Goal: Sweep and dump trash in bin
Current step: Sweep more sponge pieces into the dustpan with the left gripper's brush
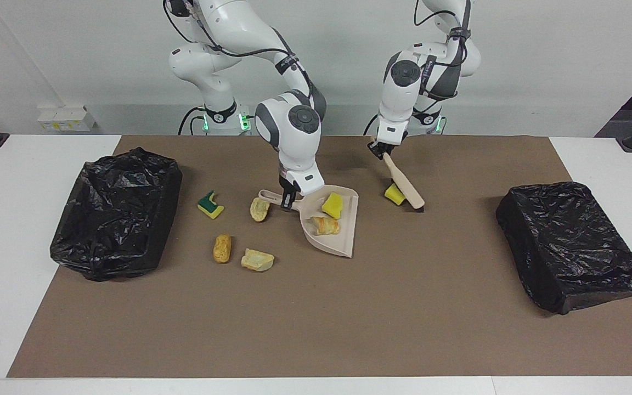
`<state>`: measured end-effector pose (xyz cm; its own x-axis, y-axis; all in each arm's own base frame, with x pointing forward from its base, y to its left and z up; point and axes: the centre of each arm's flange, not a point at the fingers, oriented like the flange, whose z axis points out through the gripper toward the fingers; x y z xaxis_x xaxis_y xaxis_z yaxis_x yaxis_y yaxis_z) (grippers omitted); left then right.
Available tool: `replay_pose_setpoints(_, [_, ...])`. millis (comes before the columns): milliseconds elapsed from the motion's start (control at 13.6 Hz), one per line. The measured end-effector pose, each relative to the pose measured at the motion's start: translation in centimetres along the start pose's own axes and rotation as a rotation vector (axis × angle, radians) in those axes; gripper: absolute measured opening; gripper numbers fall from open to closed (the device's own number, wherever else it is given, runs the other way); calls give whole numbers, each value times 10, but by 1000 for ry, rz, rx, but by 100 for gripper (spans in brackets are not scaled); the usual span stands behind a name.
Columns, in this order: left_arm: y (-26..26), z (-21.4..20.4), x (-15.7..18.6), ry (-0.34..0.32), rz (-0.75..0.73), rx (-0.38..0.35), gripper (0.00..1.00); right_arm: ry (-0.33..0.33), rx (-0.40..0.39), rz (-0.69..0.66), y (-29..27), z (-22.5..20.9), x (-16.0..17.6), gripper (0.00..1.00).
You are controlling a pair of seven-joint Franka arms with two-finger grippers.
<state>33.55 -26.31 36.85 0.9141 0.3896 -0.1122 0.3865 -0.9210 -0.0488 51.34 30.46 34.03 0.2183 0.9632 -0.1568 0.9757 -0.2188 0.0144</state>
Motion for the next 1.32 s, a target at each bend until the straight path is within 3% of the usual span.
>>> replay_pose_setpoints(366, [58,1,-44,46,161,-142,27,0,0,0,0,0,0,33])
replay_pose_setpoints(660, [88,-13,-69,56,276,-189,27,0,0,0,0,0,0,33])
replay_pose_setpoints(953, [86,-12,-57,38,247,-181,27,0,0,0,0,0,0,33])
replay_pose_setpoints(1319, [62,-8,-12,11,158,-129,27,0,0,0,0,0,0,33])
